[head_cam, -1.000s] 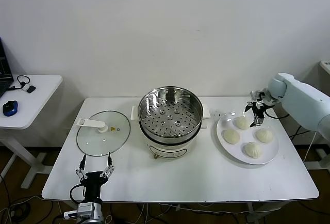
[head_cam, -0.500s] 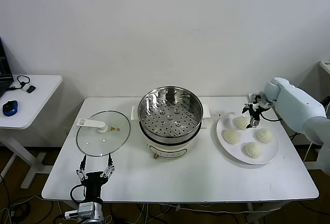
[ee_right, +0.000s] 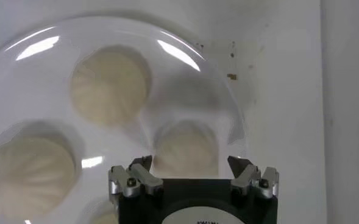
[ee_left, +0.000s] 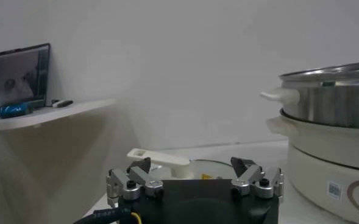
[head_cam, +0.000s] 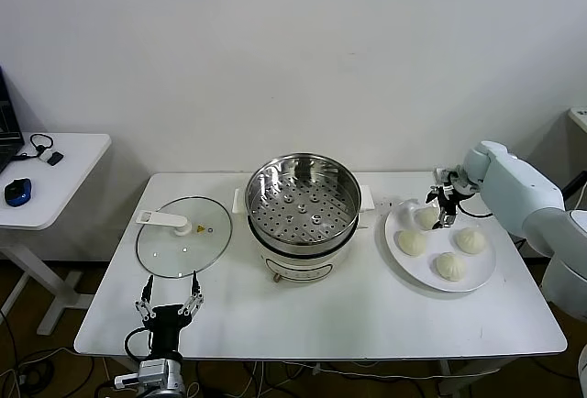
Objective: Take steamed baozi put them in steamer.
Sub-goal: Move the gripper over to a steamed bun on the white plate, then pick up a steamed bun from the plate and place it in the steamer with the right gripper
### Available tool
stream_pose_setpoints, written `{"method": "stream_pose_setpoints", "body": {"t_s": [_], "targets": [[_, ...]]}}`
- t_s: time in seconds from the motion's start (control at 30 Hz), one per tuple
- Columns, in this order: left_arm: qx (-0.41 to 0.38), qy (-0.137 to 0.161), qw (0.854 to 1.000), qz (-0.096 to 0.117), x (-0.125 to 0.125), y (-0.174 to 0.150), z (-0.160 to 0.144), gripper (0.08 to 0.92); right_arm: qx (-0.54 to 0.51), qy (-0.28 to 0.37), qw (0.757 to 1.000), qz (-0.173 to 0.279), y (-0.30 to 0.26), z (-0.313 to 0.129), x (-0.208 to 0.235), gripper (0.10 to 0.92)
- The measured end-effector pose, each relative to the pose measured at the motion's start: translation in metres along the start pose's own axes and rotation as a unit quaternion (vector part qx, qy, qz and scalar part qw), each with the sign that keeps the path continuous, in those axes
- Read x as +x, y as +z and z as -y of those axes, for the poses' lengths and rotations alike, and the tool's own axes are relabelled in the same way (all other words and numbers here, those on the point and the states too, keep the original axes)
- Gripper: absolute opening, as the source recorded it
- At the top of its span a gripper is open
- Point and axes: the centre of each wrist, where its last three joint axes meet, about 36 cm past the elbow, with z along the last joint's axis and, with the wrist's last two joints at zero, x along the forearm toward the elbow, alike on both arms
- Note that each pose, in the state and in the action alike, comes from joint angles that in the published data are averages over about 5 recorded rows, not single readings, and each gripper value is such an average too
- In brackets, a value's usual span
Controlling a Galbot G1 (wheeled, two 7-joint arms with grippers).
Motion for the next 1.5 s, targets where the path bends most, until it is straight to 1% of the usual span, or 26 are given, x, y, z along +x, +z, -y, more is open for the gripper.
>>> {"method": "stream_pose_setpoints", "body": {"t_s": [0.37, 0.47, 0.67, 0.73, 1.0, 1.23, 1.5], "targets": [[-0.003, 0.001, 1.000, 0.000, -0.001, 0.001, -0.001, 0.823, -0.002, -0.008, 1.000, -0.005, 0.000, -0.001, -0.004, 0.823], [-0.003, 0.001, 1.000, 0.001, -0.002, 0.001, -0.002, 0.823, -0.002, -0.009, 1.000, -0.003, -0.001, -0.001, -0.005, 0.812], [-0.002, 0.002, 1.000, 0.004, -0.003, 0.000, -0.002, 0.823, -0.001, -0.010, 1.000, -0.002, -0.001, -0.001, -0.005, 0.691], [-0.002, 0.002, 1.000, 0.005, -0.003, 0.000, -0.002, 0.823, -0.001, -0.010, 1.000, -0.002, -0.001, 0.000, -0.005, 0.662], [-0.003, 0.002, 1.000, 0.006, -0.004, 0.000, -0.003, 0.823, 0.001, -0.006, 1.000, -0.004, 0.000, 0.002, 0.002, 0.637], [-0.004, 0.002, 1.000, 0.007, -0.004, -0.002, -0.004, 0.823, 0.031, 0.008, 0.999, 0.000, -0.011, 0.015, 0.034, 0.636], [-0.004, 0.004, 1.000, 0.010, -0.004, -0.006, -0.002, 0.823, 0.128, 0.032, 0.991, 0.024, -0.056, 0.026, 0.096, 0.636]]}}
